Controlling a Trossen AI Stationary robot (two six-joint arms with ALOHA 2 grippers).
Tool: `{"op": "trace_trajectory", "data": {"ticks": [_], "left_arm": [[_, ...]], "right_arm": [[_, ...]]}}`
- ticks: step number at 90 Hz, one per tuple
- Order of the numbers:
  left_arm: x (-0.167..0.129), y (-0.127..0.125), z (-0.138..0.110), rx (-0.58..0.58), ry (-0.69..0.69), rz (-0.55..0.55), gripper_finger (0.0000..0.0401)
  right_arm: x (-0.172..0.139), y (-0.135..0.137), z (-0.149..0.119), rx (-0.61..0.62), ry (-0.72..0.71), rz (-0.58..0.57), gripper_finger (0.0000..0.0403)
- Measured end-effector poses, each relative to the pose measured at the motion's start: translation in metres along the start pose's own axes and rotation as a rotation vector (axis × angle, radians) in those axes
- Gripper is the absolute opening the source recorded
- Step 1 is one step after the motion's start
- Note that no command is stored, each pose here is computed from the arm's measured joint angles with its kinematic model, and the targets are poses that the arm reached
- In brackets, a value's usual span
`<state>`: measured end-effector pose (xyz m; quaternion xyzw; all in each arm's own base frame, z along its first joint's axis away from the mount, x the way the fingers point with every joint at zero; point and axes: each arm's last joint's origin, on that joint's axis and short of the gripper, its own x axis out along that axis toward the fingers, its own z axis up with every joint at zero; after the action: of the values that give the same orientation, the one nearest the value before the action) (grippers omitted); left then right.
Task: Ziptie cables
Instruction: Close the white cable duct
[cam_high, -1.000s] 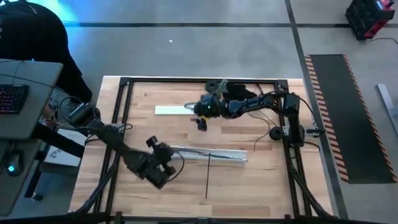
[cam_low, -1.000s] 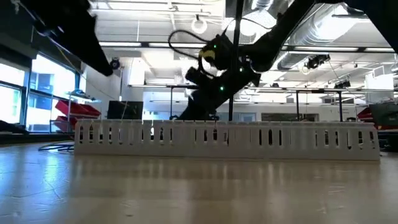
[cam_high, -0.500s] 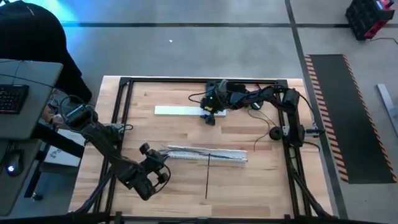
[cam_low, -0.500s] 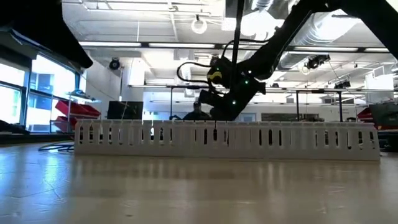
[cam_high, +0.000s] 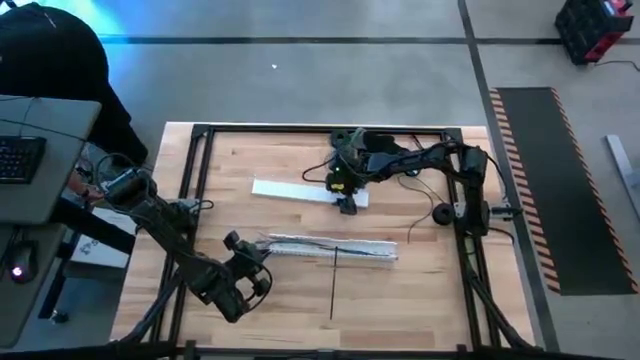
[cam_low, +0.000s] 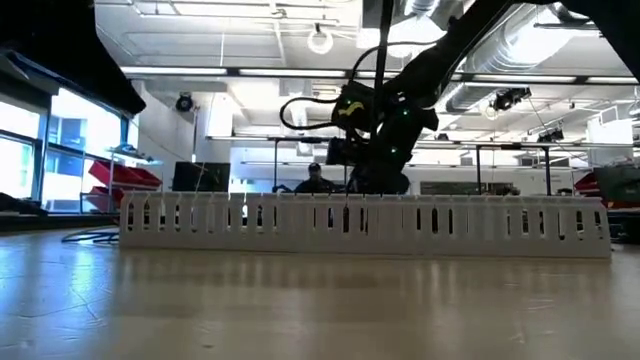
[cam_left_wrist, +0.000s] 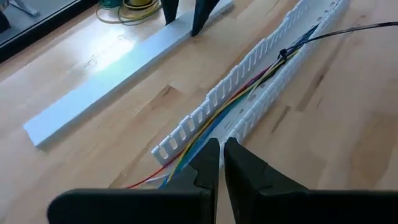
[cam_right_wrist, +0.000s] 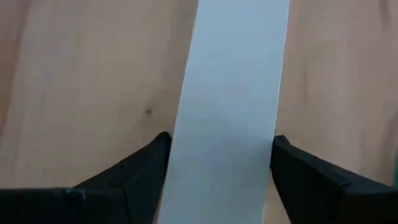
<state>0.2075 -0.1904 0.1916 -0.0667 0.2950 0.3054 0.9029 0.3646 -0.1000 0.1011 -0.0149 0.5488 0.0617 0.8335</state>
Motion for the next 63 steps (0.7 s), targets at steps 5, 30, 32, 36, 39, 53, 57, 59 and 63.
{"op": "trace_trajectory", "data": {"ticks": [5, 30, 32, 36, 39, 53, 57, 59, 63], "left_arm": [[-0.002, -0.001, -0.001, -0.002, -0.005, -0.009, 0.0007], [-0.01, -0.006, -0.004, -0.021, -0.057, -0.055, 0.0007], [-0.011, -0.006, -0.005, -0.021, -0.061, -0.057, 0.0007], [-0.012, -0.007, -0.005, -0.02, -0.066, -0.061, 0.0007], [-0.013, -0.007, -0.006, -0.022, -0.067, -0.067, 0.0007], [-0.016, -0.008, -0.007, -0.022, -0.093, -0.077, 0.0007], [-0.016, -0.008, -0.007, -0.022, -0.103, -0.075, 0.0007], [-0.016, -0.008, -0.007, -0.024, -0.107, -0.075, 0.0007], [-0.016, -0.009, -0.007, -0.028, -0.108, -0.077, 0.0007]], "right_arm": [[-0.004, 0.003, 0.001, -0.011, 0.002, 0.0, 0.0247], [-0.022, 0.013, 0.004, -0.023, 0.001, -0.008, 0.0245], [-0.022, 0.014, 0.004, -0.022, 0.002, -0.008, 0.0245], [-0.022, 0.014, 0.004, -0.024, 0.002, -0.009, 0.0245], [-0.022, 0.014, 0.005, -0.025, -0.003, -0.009, 0.0245], [-0.021, 0.018, 0.026, -0.039, -0.211, -0.018, 0.0245], [-0.023, 0.02, 0.035, -0.052, -0.289, -0.029, 0.0245], [-0.024, 0.021, 0.039, -0.059, -0.327, -0.037, 0.0245], [-0.026, 0.023, 0.046, -0.06, -0.386, -0.049, 0.0245]]}}
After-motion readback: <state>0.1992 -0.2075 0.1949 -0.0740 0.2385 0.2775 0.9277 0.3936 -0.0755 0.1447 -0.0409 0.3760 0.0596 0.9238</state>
